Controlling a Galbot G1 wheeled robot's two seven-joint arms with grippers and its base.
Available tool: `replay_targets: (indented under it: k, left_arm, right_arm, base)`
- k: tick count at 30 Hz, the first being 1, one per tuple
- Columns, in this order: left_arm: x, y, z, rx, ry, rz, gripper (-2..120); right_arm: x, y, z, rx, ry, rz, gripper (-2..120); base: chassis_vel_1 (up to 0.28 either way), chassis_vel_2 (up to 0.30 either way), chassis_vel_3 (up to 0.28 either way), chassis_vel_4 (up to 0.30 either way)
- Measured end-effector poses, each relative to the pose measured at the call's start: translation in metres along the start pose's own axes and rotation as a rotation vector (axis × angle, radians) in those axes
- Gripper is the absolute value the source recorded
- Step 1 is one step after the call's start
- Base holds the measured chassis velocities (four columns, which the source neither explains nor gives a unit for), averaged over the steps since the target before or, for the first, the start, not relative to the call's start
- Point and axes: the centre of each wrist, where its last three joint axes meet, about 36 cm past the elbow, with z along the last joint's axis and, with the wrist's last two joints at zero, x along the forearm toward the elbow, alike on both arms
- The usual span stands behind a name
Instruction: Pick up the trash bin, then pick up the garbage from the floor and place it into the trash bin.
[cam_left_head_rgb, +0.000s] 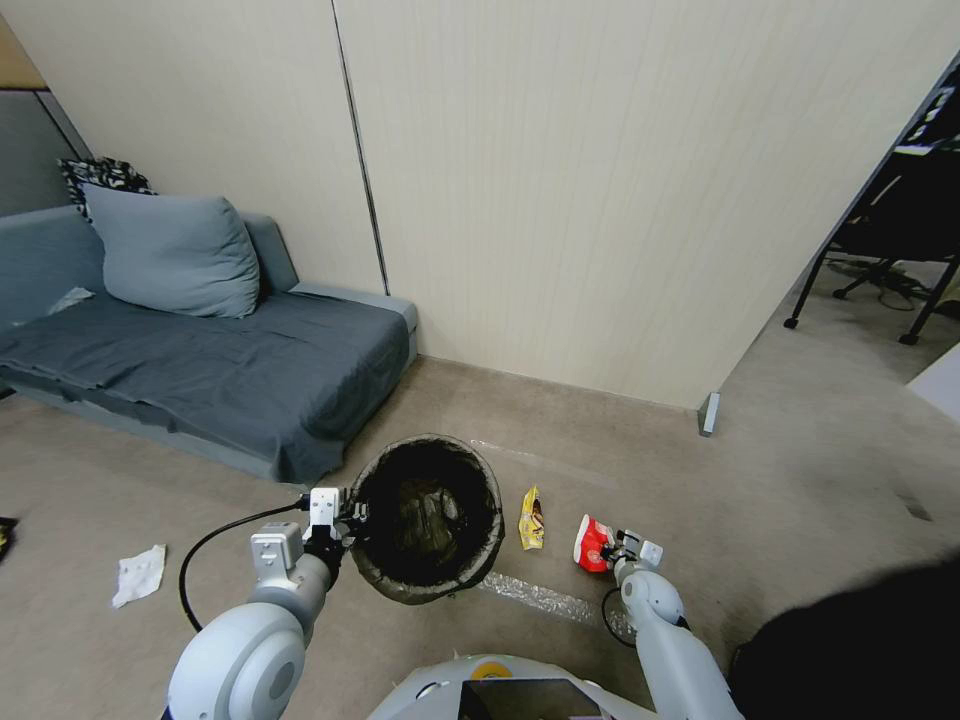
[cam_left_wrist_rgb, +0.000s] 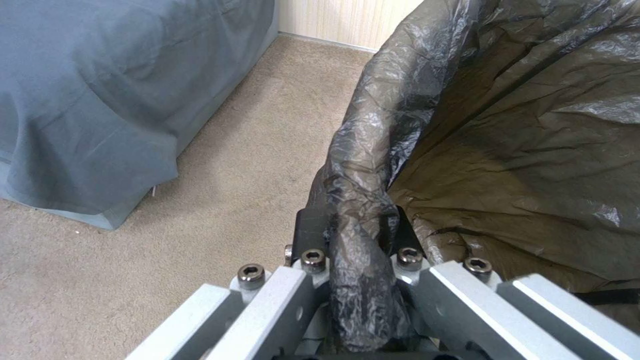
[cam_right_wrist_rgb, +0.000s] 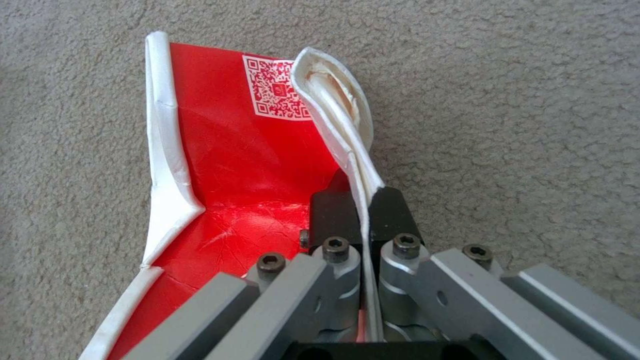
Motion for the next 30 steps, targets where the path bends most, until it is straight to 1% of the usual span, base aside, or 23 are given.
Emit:
replay_targets:
  k: [7,11,13,14,16,18,20,21,22,23,25,26,29,30]
  left_arm:
    - [0.000,0.000,0.000,0.002,0.000,0.002,1]
    - [0.001,-0.001,0.002,0.007,0.011,0.001,1]
    - [0.001,-0.001,0.003,0.007,0.012,0.001,1]
    - [0.002,-0.001,0.005,0.010,0.026,0.000,1]
    - [0.003,-0.002,0.007,0.012,0.034,-0.001,1]
    - [0.003,-0.002,0.007,0.012,0.034,-0.002,1]
    - [0.003,-0.002,0.008,0.013,0.038,-0.003,1]
    - [0.003,-0.003,0.009,0.014,0.041,-0.004,1]
    - [0.003,-0.003,0.009,0.014,0.041,-0.004,1]
    - [0.004,-0.003,0.010,0.015,0.043,-0.004,1]
    - [0.004,-0.003,0.011,0.017,0.051,-0.003,1]
    - [0.004,-0.003,0.011,0.017,0.051,-0.003,1]
    - [0.005,-0.003,0.012,0.017,0.057,-0.002,1]
    - [0.005,-0.003,0.012,0.017,0.057,-0.002,1]
  right_arm:
    - [0.006,-0.001,0.000,0.005,-0.011,0.001,0]
    - [0.022,-0.008,-0.007,0.029,-0.056,0.004,0]
    - [0.024,-0.008,-0.008,0.030,-0.060,0.003,0]
    - [0.045,-0.016,-0.016,0.055,-0.105,-0.008,0]
    - [0.071,-0.017,-0.026,0.078,-0.159,-0.035,0]
    - [0.074,-0.017,-0.028,0.082,-0.167,-0.039,0]
    - [0.095,-0.018,-0.030,0.096,-0.199,-0.056,0]
    - [0.117,-0.018,-0.029,0.106,-0.225,-0.074,0]
    - [0.117,-0.018,-0.029,0.106,-0.225,-0.074,0]
    - [0.131,-0.019,-0.026,0.110,-0.237,-0.080,0]
    - [0.162,-0.024,-0.007,0.116,-0.234,-0.079,0]
    - [0.162,-0.024,-0.007,0.116,-0.234,-0.079,0]
    - [0.190,-0.027,0.014,0.124,-0.238,-0.066,0]
    - [0.190,-0.027,0.014,0.124,-0.238,-0.066,0]
  base:
    - [0.000,0.000,0.000,0.000]
    - [0.000,0.000,0.000,0.000]
    - [0.000,0.000,0.000,0.000]
    - [0.000,0.000,0.000,0.000]
    - [0.000,0.000,0.000,0.000]
    - [0.000,0.000,0.000,0.000]
    - [0.000,0.000,0.000,0.000]
    - [0.000,0.000,0.000,0.000]
    - [0.000,0.000,0.000,0.000]
    - [0.000,0.000,0.000,0.000]
    - [0.000,0.000,0.000,0.000]
    - [0.000,0.000,0.000,0.000]
    - [0.000,0.000,0.000,0.000]
    - [0.000,0.000,0.000,0.000]
